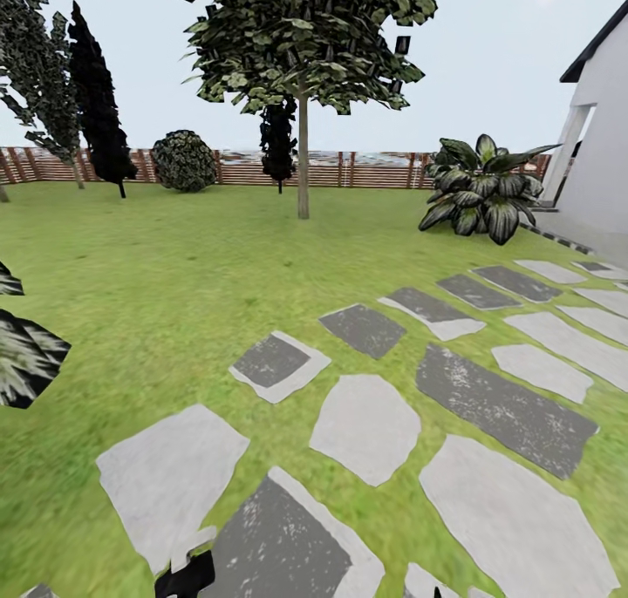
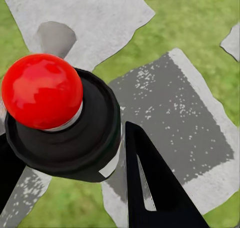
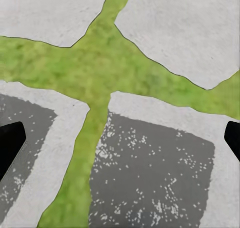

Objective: In the garden, pick up the pesticide atomizer on the floor and spray pesticide onto both trees until each tree trunk is fully covered.

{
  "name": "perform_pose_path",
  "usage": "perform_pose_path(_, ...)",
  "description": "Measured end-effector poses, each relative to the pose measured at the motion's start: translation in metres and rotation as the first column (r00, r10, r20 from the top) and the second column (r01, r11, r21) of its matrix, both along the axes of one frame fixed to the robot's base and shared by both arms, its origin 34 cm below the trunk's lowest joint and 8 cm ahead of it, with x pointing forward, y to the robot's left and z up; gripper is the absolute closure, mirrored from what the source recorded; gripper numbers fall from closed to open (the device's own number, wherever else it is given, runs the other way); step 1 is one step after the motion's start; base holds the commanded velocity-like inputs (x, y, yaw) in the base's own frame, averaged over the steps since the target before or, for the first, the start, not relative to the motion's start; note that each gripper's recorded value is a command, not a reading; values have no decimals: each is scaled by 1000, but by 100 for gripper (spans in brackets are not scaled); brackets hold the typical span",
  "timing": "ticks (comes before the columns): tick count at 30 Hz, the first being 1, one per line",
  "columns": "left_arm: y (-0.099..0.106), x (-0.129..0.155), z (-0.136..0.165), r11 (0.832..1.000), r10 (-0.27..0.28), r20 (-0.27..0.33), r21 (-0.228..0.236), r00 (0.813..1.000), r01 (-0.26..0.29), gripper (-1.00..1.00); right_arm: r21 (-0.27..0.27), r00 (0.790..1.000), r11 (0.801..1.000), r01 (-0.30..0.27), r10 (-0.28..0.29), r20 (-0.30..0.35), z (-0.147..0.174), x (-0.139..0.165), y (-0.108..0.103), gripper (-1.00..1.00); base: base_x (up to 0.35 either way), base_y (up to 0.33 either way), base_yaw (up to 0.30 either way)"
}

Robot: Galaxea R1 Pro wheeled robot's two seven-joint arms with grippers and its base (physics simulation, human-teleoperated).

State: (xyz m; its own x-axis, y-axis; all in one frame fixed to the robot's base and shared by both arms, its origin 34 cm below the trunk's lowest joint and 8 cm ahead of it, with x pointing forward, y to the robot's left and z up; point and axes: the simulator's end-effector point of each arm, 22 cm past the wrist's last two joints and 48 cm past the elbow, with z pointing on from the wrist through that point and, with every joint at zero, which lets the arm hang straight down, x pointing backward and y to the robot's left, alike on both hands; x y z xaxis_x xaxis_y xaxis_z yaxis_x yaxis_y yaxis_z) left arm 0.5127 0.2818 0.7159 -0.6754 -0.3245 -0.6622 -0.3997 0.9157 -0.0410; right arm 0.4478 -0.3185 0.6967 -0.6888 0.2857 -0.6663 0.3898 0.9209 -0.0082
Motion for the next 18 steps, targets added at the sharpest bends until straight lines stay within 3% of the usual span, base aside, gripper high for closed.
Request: perform_pose_path(18, 0, 0, 0, 1000, 0, 0, 0, 1000, 0, 100, -1, 1000, 1000, 0, 0, 1, 0, 0, 0, -100, 333, 0, 0)
